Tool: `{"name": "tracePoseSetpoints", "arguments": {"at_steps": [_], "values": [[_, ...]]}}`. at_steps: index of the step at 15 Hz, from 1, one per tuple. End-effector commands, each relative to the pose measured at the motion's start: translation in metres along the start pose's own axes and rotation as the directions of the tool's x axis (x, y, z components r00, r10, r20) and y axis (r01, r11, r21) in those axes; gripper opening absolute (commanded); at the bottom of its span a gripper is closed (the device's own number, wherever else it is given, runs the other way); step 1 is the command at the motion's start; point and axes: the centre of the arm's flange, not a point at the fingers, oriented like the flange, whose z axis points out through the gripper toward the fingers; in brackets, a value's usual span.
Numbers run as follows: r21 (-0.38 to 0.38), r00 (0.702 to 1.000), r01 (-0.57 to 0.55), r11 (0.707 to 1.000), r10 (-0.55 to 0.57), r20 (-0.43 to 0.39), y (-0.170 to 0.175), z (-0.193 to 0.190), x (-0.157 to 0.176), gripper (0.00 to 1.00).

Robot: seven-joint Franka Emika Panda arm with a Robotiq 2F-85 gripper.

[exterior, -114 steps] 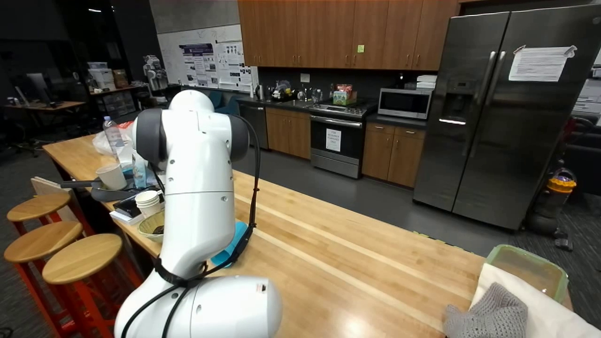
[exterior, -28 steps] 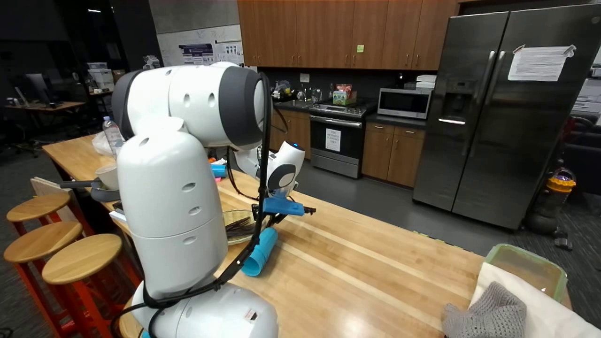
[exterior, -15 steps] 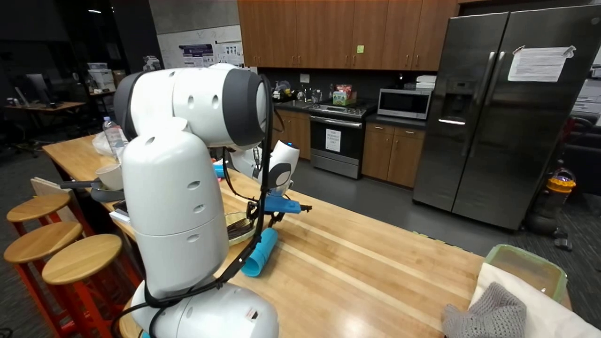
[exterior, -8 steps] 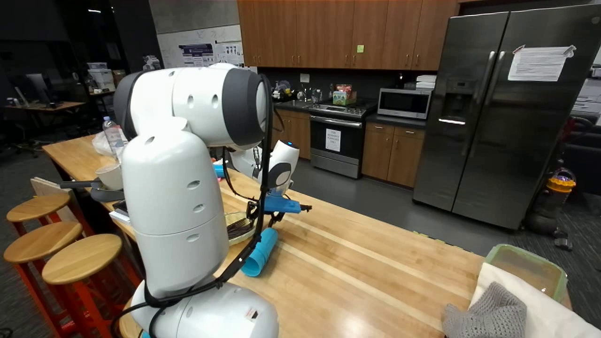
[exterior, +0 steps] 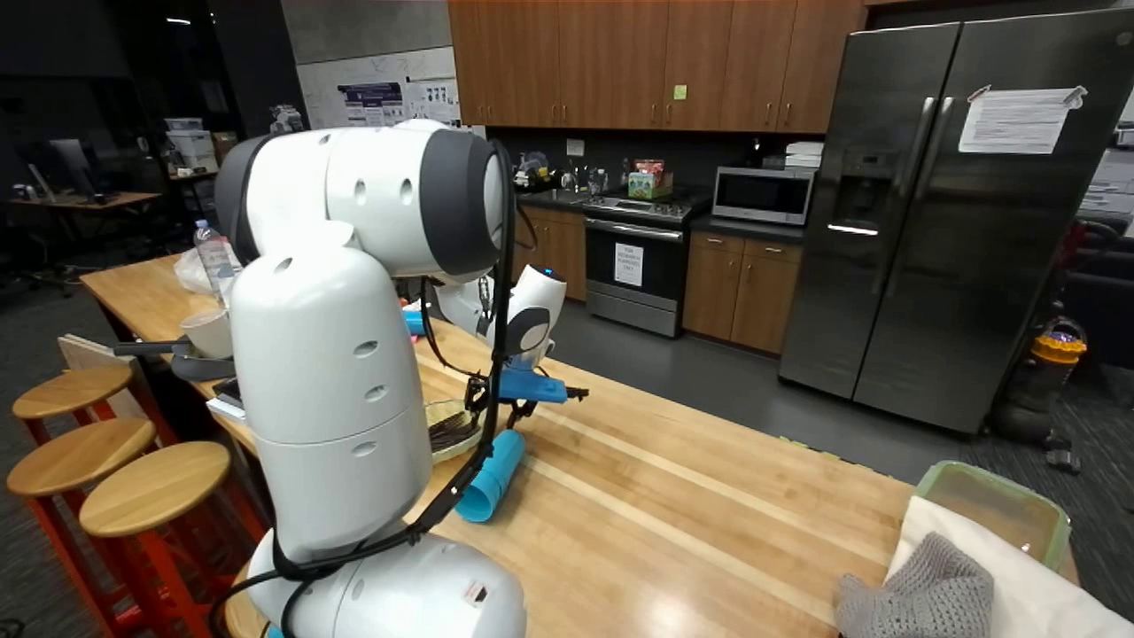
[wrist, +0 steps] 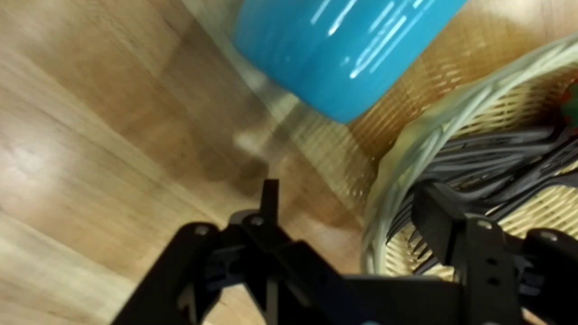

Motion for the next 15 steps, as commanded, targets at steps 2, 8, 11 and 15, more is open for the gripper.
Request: {"name": "tracePoseSetpoints", "arguments": {"at_steps": [2, 8, 11, 15], "values": [[0.004, 0.968, -0.145, 0.989, 0.142, -0.206, 0.015, -0.041, -0.005, 1.00], [-0.128, 0.861, -0.325, 0.937, 0.237, -0.451, 0.049, -0.097, -0.071, 1.00], [-0.255, 0.862, -0.371, 0.893, 0.228, -0.453, 0.047, -0.098, -0.113, 1.00], [-0.387, 0.890, -0.353, 0.852, 0.179, -0.419, 0.019, -0.109, -0.160, 1.00]]}}
